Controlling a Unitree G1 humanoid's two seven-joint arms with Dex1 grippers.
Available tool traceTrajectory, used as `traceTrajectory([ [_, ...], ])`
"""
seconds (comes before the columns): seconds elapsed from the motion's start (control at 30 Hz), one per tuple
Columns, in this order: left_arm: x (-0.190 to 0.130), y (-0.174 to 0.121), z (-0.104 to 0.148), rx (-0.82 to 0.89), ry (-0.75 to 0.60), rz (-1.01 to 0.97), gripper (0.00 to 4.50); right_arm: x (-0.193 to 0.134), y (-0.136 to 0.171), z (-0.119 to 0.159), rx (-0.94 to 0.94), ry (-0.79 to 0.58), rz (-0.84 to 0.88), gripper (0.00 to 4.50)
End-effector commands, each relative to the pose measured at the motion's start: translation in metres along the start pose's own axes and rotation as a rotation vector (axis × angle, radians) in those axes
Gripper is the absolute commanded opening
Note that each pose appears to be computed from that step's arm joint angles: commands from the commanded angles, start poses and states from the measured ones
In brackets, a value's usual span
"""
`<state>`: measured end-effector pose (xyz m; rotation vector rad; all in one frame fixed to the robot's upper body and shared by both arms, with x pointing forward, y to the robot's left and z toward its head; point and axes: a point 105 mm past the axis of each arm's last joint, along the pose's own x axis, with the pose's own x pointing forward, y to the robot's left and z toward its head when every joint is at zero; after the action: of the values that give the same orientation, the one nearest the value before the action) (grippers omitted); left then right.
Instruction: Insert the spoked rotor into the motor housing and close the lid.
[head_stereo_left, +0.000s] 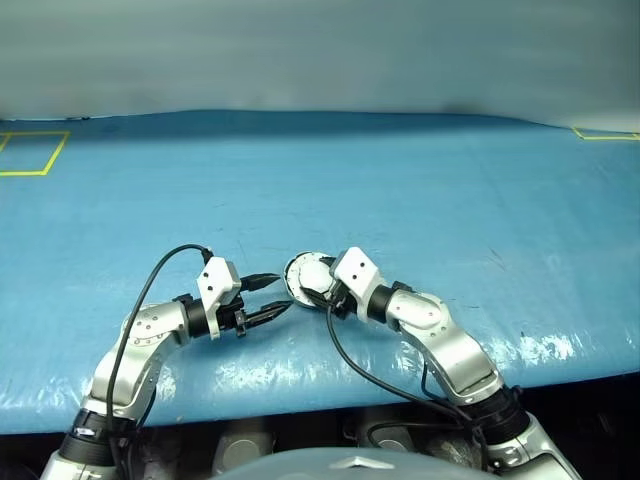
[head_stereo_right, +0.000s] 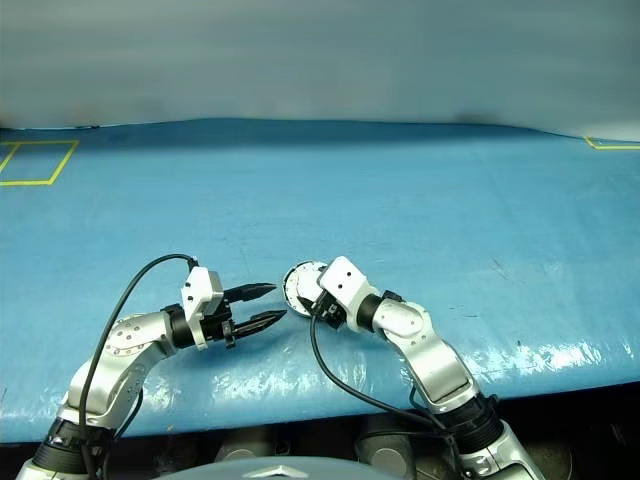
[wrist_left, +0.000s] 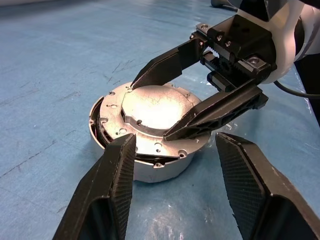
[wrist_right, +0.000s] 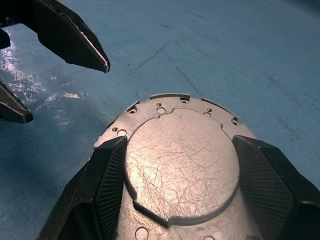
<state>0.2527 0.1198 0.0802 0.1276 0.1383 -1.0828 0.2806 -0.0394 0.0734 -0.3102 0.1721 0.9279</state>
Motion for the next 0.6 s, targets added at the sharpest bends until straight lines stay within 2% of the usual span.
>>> traceTrajectory([
  [0.03,0.000,-0.001,0.010,0.041,-0.033,0.001,2.69,0.001,0.010,0.009,0.044,-0.044,0.045,3.01],
  [0.27,0.000,-0.001,0.009,0.040,-0.030,0.002,2.69,0.005,0.006,0.018,0.122,-0.081,0.022,3.01],
  [0.6,-0.010,0.002,-0.001,0.048,0.015,0.016,2.69,0.014,0.001,0.009,0.102,-0.030,-0.051,3.01],
])
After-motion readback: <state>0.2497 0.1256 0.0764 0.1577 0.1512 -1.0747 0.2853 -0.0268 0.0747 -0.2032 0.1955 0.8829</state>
